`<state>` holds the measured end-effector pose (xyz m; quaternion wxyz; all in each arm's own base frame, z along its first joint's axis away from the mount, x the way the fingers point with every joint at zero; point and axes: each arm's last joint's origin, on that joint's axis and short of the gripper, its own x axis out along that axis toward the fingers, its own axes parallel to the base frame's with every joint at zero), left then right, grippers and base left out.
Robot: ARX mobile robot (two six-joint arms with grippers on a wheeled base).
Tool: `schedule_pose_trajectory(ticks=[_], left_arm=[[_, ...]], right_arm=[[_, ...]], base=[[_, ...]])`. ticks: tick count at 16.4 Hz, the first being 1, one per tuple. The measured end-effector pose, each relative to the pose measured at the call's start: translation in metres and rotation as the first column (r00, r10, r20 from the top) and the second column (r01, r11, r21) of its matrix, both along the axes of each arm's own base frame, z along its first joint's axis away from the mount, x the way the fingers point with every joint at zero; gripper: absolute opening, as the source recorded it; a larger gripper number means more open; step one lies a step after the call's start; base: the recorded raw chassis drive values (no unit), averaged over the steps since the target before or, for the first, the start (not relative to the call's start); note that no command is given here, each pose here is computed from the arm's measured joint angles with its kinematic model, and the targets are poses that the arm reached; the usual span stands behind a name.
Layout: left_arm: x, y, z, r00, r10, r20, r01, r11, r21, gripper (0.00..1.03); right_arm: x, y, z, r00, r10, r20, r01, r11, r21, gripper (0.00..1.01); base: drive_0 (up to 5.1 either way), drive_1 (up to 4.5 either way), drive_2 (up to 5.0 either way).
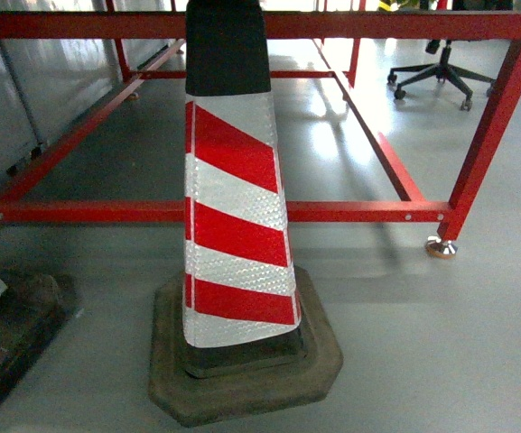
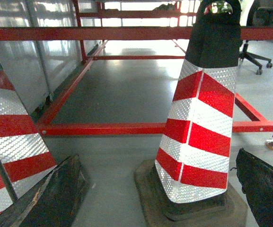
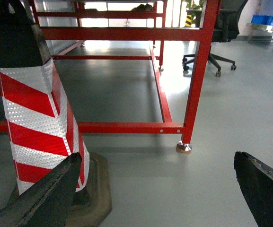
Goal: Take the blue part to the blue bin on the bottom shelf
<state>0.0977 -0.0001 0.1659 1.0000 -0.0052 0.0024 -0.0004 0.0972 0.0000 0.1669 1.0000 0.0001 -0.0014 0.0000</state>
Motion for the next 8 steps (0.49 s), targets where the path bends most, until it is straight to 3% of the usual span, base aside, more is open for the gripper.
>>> schedule_pose_trajectory(ticks=[8], left_arm=[[0.0,0.0,0.0,1.0,0.0,0.0,0.0,1.0,0.0,0.98]], right_arm=[[0.0,0.0,0.0,1.0,0.0,0.0,0.0,1.0,0.0,0.98]], base=[[0.0,0.0,0.0]])
